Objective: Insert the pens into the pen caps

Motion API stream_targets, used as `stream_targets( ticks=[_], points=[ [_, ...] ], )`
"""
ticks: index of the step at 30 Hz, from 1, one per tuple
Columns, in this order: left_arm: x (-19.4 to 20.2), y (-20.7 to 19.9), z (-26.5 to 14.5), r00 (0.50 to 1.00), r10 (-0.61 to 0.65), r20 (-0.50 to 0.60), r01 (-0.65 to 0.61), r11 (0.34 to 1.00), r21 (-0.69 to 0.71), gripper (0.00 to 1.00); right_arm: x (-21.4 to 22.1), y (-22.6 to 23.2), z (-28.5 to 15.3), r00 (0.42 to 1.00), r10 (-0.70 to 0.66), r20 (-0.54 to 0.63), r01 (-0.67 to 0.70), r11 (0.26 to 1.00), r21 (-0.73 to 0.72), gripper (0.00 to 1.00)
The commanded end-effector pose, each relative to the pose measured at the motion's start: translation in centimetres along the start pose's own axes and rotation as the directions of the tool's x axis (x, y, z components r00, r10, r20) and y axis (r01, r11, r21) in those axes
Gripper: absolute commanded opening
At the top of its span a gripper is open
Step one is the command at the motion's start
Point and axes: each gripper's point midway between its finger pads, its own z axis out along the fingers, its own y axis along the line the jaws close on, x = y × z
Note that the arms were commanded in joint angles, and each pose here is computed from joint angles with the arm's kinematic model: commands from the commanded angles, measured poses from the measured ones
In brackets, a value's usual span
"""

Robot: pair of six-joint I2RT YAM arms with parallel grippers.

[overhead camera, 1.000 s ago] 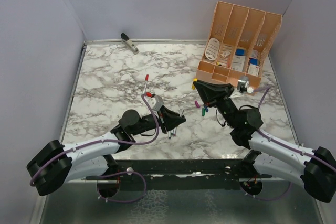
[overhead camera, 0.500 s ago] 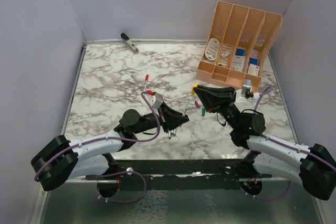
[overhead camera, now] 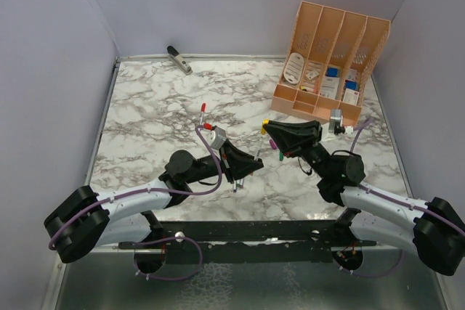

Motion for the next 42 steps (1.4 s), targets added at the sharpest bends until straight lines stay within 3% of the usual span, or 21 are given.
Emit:
stream_targets(
  ticks=[1,42],
  points=[
    [-1.8,-1.4,0.2,0.999,0.023,0.046,-0.025,0.998,0.054,0.00,0.8,0.1,-0.6,0.999,0.006,-0.037,-0.007,1.000,-0.005,0.01],
    [-2.6,-0.6,0.2,0.994,0.030,0.100,-0.031,0.999,0.010,0.00,3.5,-0.1,-2.1,0.988,0.099,-0.114,-0.099,0.995,0.005,0.01]
  ],
)
